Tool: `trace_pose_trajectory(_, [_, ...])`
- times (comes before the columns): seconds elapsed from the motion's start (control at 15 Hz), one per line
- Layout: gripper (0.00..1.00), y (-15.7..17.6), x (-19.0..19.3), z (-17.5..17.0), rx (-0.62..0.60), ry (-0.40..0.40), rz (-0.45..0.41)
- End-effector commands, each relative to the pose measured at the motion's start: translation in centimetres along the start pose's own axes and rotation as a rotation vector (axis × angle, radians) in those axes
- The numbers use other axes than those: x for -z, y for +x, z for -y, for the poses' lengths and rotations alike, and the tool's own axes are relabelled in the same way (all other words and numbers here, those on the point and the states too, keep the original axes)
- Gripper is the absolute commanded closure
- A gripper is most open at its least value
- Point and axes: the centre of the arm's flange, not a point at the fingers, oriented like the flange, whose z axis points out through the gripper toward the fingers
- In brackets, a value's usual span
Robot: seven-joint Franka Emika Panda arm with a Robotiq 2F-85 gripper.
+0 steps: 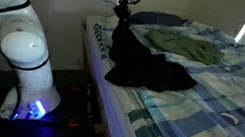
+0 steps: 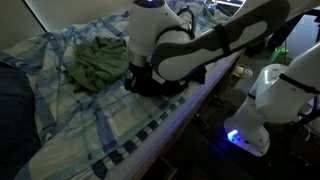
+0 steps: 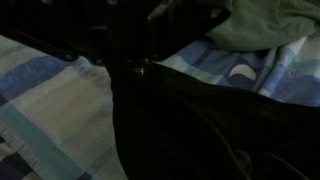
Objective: Unfold the black shirt
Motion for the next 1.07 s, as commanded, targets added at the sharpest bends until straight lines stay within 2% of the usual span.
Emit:
trace_pose_trajectory(0.0, [0.91,0.0,0.0,0.0,-0.001,0.0,0.0])
trace_pose_trajectory(0.07, [0.98,0.0,0.0,0.0,0.0,0.0,0.0])
trace_pose_trajectory(0.2, [0.98,-0.2,-0.3,-0.3,-0.002,0.002,0.008])
trace_pose_trajectory(0.33, [0.98,1.1,-1.0,1.1,0.043,0.008,0.013])
trace_pose_trajectory(0.73, [0.98,4.0,-3.0,6.6,0.25,0.024,0.051])
trace_pose_trajectory(1.0, [0.98,5.4,-4.4,8.7,0.425,0.043,0.085])
